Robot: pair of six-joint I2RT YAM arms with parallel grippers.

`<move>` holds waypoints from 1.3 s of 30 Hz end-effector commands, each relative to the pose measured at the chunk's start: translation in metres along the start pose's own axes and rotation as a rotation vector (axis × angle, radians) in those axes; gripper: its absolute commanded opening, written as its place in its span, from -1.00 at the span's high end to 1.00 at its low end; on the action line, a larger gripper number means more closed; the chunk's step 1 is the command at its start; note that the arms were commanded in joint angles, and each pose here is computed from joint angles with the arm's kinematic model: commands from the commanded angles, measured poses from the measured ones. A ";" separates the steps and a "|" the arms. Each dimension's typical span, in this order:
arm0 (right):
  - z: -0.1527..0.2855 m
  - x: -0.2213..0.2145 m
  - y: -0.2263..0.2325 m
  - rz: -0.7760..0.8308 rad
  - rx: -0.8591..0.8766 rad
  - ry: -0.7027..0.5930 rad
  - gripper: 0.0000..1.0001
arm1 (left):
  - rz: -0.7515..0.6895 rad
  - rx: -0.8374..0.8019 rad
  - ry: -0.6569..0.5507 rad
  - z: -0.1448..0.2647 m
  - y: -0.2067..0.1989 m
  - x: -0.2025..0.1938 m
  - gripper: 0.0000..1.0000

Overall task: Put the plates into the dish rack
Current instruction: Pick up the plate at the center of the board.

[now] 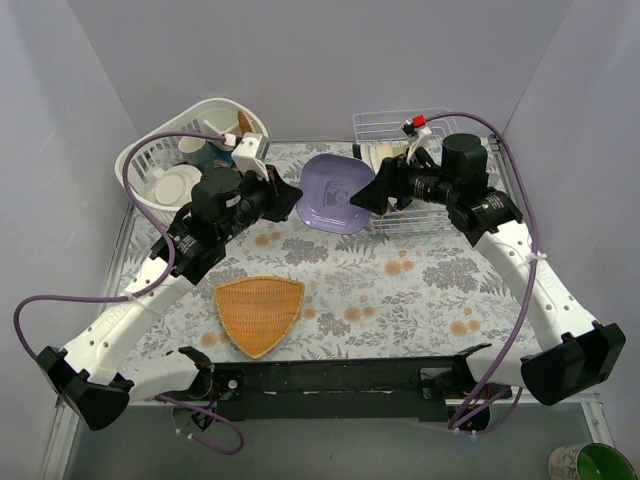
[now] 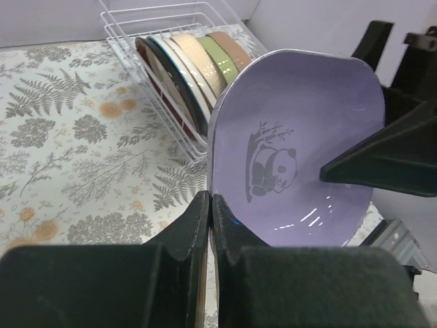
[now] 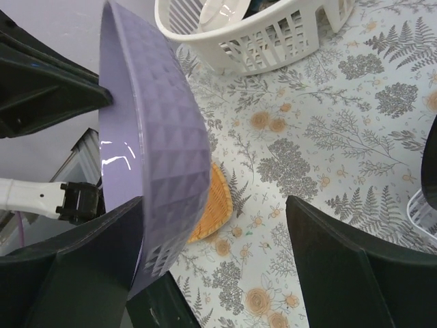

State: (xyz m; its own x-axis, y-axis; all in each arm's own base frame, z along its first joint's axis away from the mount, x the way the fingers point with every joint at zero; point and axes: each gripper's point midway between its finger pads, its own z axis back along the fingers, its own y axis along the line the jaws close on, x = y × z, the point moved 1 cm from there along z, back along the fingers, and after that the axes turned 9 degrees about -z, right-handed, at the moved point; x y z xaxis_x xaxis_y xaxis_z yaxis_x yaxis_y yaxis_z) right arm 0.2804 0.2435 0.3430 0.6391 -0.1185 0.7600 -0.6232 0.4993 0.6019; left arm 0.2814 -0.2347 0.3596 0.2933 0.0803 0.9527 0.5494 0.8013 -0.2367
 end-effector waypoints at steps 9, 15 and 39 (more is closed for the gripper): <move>0.005 0.004 0.016 -0.028 0.228 -0.017 -0.48 | 0.030 -0.177 -0.083 -0.002 -0.026 0.004 1.00; 0.009 0.003 0.025 -0.069 0.338 -0.011 -0.14 | 0.045 -0.184 -0.088 -0.009 -0.023 -0.003 1.00; 0.014 0.014 0.027 -0.056 0.287 0.005 0.97 | 0.066 -0.156 -0.119 -0.022 -0.008 0.008 -0.49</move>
State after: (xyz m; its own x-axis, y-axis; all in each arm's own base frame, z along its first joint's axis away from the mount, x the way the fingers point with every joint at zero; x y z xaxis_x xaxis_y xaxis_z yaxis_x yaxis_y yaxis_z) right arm 0.2683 0.2454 0.3485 0.7334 -0.1490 0.6632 -0.6318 0.2105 0.7460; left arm 0.2927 -0.2611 0.3412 0.2977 0.1737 0.9387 0.6597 0.6733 -0.3338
